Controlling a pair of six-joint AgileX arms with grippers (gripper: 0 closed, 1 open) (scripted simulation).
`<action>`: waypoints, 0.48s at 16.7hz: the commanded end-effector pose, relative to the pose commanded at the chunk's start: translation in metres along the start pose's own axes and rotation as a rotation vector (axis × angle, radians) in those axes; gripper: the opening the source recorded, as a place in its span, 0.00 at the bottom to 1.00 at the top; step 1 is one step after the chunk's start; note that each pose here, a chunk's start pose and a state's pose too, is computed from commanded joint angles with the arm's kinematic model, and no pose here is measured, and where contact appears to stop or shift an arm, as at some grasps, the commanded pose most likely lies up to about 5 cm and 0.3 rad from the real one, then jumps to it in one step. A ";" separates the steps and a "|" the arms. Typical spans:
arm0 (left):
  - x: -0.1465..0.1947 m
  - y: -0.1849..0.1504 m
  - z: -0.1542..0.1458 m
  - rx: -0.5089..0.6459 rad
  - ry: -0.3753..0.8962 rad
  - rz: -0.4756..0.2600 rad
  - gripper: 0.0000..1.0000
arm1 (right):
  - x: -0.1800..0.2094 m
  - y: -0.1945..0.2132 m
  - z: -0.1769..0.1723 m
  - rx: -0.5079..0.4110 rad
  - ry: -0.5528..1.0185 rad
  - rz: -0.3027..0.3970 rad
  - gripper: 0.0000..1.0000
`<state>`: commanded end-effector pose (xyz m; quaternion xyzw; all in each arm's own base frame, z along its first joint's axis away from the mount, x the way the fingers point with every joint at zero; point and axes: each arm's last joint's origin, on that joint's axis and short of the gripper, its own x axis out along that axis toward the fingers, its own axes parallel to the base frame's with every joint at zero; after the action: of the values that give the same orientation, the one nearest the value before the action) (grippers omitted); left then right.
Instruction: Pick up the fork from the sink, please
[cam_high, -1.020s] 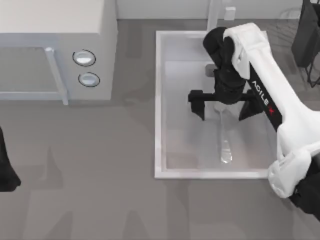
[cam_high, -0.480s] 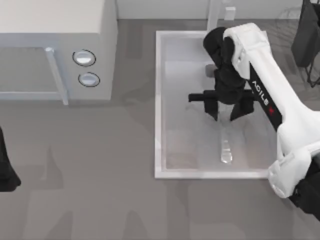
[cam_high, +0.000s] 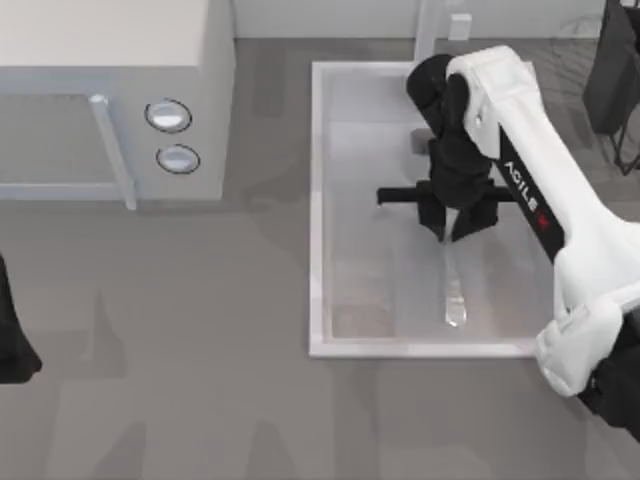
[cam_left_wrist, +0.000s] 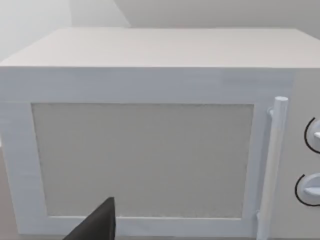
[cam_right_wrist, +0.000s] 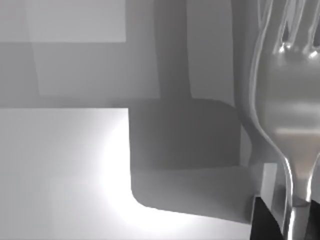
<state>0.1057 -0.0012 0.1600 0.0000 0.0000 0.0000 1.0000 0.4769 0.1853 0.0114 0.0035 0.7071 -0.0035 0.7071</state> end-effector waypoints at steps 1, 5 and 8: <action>0.000 0.000 0.000 0.000 0.000 0.000 1.00 | 0.000 0.000 0.000 0.000 0.000 0.000 0.00; 0.000 0.000 0.000 0.000 0.000 0.000 1.00 | -0.033 0.000 0.007 -0.007 -0.054 0.002 0.00; 0.000 0.000 0.000 0.000 0.000 0.000 1.00 | -0.065 0.002 0.013 -0.007 -0.064 0.006 0.00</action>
<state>0.1057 -0.0012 0.1600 0.0000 0.0000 0.0000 1.0000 0.4904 0.1872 0.0760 0.0029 0.6843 0.0010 0.7292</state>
